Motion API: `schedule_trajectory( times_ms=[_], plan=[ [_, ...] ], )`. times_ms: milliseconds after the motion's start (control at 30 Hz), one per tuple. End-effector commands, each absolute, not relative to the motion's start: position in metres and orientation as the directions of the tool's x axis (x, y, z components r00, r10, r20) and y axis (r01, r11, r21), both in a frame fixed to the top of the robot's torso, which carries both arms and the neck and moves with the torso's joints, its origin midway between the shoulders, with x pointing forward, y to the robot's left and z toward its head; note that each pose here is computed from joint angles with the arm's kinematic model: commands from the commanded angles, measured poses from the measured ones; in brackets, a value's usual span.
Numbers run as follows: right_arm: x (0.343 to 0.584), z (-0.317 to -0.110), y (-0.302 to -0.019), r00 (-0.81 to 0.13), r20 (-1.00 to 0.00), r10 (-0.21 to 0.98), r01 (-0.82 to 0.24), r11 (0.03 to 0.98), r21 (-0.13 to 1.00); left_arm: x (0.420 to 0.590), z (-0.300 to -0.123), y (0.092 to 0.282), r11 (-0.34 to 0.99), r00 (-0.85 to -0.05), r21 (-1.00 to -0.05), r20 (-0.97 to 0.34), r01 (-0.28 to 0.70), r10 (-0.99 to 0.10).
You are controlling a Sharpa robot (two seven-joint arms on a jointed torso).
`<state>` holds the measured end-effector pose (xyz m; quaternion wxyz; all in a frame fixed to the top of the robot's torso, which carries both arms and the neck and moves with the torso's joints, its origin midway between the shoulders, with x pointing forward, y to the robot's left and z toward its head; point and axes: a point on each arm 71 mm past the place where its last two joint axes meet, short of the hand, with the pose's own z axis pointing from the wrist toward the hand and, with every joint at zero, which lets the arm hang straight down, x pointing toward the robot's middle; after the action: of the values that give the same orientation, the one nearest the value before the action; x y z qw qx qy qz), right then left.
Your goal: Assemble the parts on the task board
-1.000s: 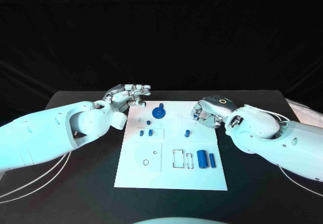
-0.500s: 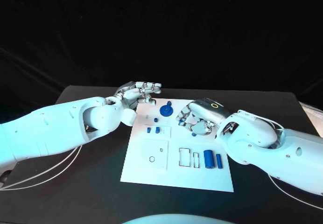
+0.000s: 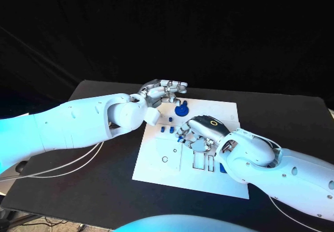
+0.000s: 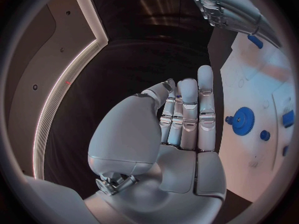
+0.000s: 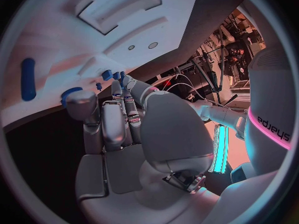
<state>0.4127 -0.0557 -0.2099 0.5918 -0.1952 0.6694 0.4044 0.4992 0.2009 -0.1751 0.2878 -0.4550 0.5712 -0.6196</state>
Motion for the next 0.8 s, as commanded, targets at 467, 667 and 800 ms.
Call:
schedule_trajectory(
  times_ms=[467, 667, 800],
  plan=[
    [0.409, -0.232, -0.047, -0.299, -0.939, 0.170, -0.746, 0.572, 0.341, 0.500, -0.173, 0.185, -0.204, -0.449, -0.967, 0.252, -0.153, -0.857],
    [0.410, -0.235, -0.047, -0.312, -0.939, 0.147, -0.742, 0.579, 0.337, 0.500, -0.174, 0.186, -0.202, -0.446, -0.967, 0.251, -0.155, -0.859],
    [0.410, -0.237, -0.047, -0.316, -0.938, 0.141, -0.742, 0.580, 0.337, 0.500, -0.174, 0.186, -0.200, -0.445, -0.967, 0.250, -0.157, -0.860]
  ],
)
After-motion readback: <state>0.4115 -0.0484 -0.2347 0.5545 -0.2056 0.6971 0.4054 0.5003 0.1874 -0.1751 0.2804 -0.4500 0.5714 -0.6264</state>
